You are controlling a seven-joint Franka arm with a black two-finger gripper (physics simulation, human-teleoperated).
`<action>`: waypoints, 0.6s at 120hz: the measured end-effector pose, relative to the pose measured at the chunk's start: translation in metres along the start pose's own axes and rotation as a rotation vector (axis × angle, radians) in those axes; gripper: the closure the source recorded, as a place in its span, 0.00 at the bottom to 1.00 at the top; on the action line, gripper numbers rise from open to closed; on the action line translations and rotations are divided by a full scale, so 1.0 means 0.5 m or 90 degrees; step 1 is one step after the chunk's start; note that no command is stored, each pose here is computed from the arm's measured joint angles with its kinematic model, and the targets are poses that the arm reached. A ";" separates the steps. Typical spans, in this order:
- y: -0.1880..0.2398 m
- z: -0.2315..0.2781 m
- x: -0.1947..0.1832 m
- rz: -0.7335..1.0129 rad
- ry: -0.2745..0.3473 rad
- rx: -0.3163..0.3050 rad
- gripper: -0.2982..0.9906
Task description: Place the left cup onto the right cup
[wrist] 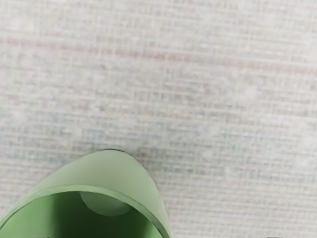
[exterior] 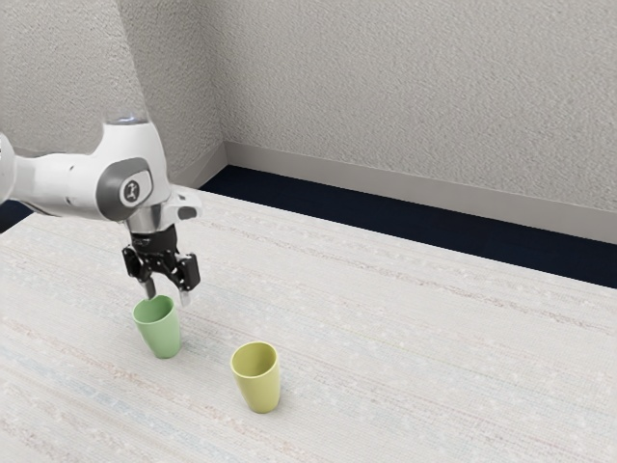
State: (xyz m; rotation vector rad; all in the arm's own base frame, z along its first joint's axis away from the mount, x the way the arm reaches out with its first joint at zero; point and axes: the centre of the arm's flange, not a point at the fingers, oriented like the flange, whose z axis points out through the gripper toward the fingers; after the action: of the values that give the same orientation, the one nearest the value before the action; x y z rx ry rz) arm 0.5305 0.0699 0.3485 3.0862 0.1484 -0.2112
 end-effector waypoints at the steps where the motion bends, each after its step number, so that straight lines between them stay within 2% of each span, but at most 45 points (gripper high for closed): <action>1: 0.000 0.001 0.000 0.000 0.000 0.000 0.34; 72: 0.012 0.055 0.015 0.000 0.000 0.002 0.37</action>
State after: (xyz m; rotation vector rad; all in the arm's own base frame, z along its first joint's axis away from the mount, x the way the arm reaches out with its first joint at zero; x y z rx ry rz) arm 0.5348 0.0633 0.3206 3.0897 0.1488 -0.2118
